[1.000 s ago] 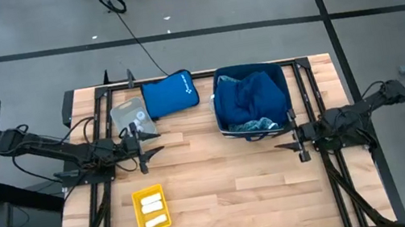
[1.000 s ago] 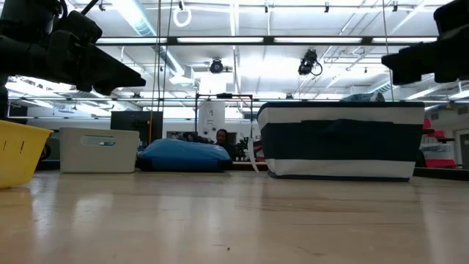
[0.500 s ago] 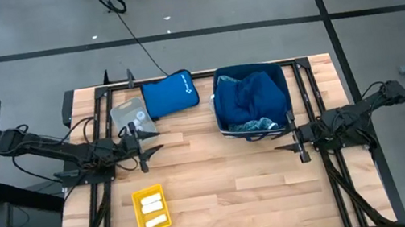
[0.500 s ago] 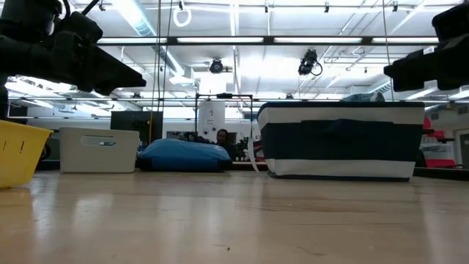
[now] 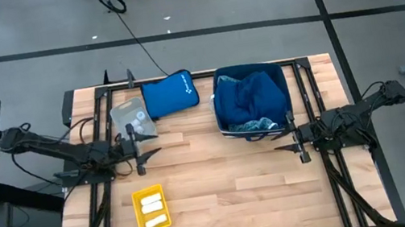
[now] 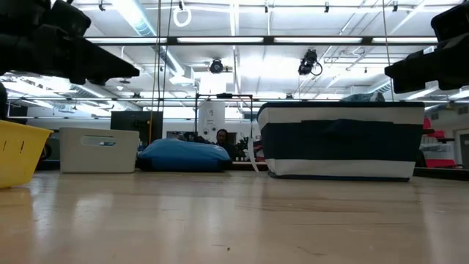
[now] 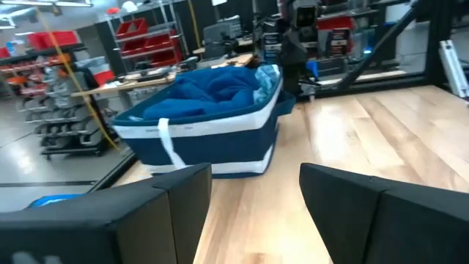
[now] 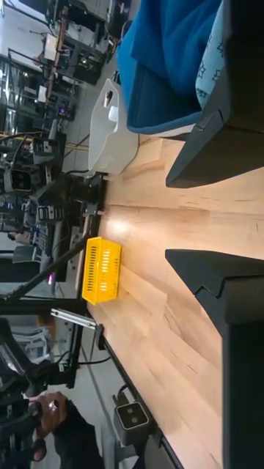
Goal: Pick & place medical supplies in basket/bin
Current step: Return to Home Position
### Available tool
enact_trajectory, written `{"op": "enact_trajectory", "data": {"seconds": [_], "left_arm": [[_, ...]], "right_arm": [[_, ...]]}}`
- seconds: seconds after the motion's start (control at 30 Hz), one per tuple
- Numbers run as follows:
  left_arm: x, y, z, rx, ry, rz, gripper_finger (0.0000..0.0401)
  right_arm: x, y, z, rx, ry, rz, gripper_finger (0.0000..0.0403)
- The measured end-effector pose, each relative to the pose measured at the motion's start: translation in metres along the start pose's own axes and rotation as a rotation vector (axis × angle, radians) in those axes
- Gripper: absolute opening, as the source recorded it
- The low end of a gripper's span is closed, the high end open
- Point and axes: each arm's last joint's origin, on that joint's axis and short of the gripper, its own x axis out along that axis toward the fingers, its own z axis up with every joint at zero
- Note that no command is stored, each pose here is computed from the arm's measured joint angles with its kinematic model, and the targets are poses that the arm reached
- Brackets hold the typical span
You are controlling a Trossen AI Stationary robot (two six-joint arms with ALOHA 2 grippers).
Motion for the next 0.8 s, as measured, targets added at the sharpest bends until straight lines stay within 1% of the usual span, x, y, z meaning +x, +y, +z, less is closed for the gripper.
{"op": "enact_trajectory", "data": {"seconds": [0.07, 0.2, 0.4, 0.5, 0.63, 0.73, 0.8], "left_arm": [[-0.004, 0.000, 0.000, 0.001, 0.005, 0.013, 0.0213], [-0.012, -0.002, 0.000, 0.006, 0.016, -0.012, 0.0212], [-0.025, -0.004, -0.002, -0.044, 0.013, -0.099, 0.0200], [-0.031, -0.005, 0.002, -0.070, -0.040, -0.198, 0.0193], [-0.036, -0.004, 0.009, -0.074, -0.136, -0.288, 0.0186], [-0.038, -0.002, 0.012, -0.054, -0.208, -0.307, 0.0183], [-0.038, 0.001, 0.013, -0.038, -0.221, -0.285, 0.0182]], "right_arm": [[0.000, 0.000, 0.000, 0.000, 0.000, 0.003, 0.0156], [0.000, 0.000, 0.000, 0.000, 0.001, 0.004, 0.0156], [0.000, 0.000, 0.000, 0.000, 0.001, 0.004, 0.0156], [0.000, 0.000, 0.000, 0.000, 0.001, 0.004, 0.0156], [0.000, 0.000, 0.000, 0.000, 0.001, 0.005, 0.0156], [0.000, 0.000, 0.000, 0.000, 0.000, 0.006, 0.0156], [0.000, 0.000, 0.000, 0.005, 0.000, 0.006, 0.0156]]}}
